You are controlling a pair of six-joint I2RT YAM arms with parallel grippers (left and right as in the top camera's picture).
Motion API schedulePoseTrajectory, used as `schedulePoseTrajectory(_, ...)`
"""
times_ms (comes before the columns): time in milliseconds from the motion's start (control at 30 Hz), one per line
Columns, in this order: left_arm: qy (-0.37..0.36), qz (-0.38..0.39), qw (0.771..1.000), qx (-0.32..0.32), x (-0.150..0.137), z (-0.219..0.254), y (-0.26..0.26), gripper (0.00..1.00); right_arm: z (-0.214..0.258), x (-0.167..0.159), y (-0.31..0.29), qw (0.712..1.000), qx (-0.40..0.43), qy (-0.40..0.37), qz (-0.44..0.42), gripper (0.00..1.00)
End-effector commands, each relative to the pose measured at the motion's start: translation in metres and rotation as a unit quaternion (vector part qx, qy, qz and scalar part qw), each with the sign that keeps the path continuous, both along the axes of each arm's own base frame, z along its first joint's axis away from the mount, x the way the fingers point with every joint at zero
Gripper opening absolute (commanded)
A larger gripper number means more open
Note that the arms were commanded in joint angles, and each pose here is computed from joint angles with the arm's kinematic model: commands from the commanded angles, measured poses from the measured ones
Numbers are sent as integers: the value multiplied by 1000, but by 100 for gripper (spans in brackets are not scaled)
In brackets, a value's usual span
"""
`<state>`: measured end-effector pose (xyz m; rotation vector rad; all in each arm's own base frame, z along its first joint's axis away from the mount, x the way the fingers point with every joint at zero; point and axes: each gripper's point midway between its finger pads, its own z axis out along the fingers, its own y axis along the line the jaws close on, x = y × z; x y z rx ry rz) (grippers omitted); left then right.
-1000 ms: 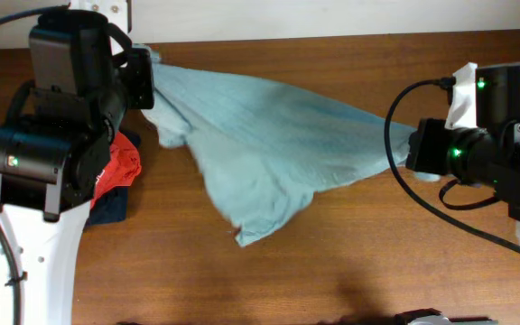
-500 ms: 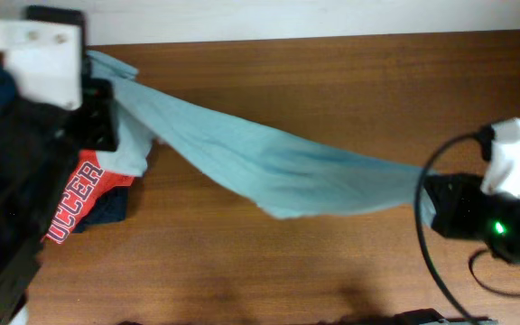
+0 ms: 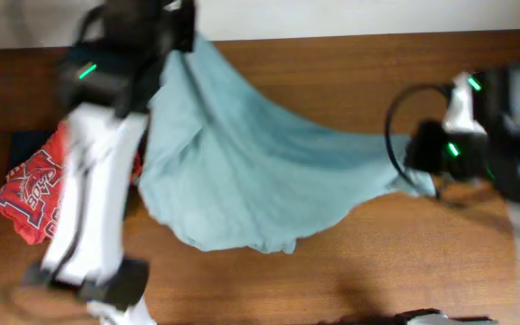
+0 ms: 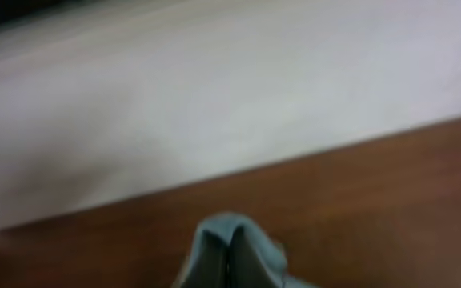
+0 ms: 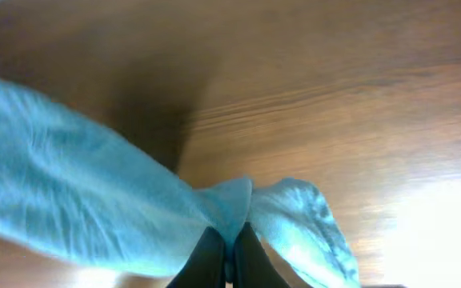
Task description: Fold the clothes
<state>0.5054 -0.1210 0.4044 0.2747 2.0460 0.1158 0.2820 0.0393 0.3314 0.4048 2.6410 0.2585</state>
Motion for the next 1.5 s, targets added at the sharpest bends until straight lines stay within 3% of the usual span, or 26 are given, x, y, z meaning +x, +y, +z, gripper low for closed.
schedulePoseTrajectory(0,2,-28,1000,13,37,-32,-20,1,-36,38,-43,994,-71,49,-68,4)
schedulePoseTrajectory(33,-2,-31,999,18,47,-40,-23,4,-48,49,-55,991,-80,64,-84,4)
schedulePoseTrajectory(100,-1,-33,999,28,62,-55,-27,22,-72,67,-78,985,-89,95,-110,5)
schedulePoseTrajectory(167,4,-17,999,39,64,-61,-21,45,-97,75,-97,980,-87,131,-122,23)
schedulePoseTrajectory(200,8,-11,999,43,63,-62,-19,51,-108,76,-102,978,-78,151,-120,31)
schedulePoseTrajectory(267,14,-6,999,48,55,-58,-14,56,-125,77,-105,977,-50,180,-99,45)
schedulePoseTrajectory(367,34,-7,998,55,42,-56,-10,66,-136,79,-98,979,-8,193,-62,56)
schedulePoseTrajectory(500,80,-9,994,70,25,-71,-4,71,-131,85,-67,985,26,167,44,64)
schedulePoseTrajectory(667,127,-12,988,84,10,-89,0,75,-137,87,-24,977,22,163,136,64)
schedulePoseTrajectory(933,129,-11,988,84,7,-87,2,79,-197,63,64,937,-28,197,288,63)
schedulePoseTrajectory(1067,125,-11,989,83,5,-82,3,80,-235,49,84,920,-83,206,324,63)
schedulePoseTrajectory(1467,129,-10,988,83,3,-83,3,80,-301,40,115,907,-108,174,368,62)
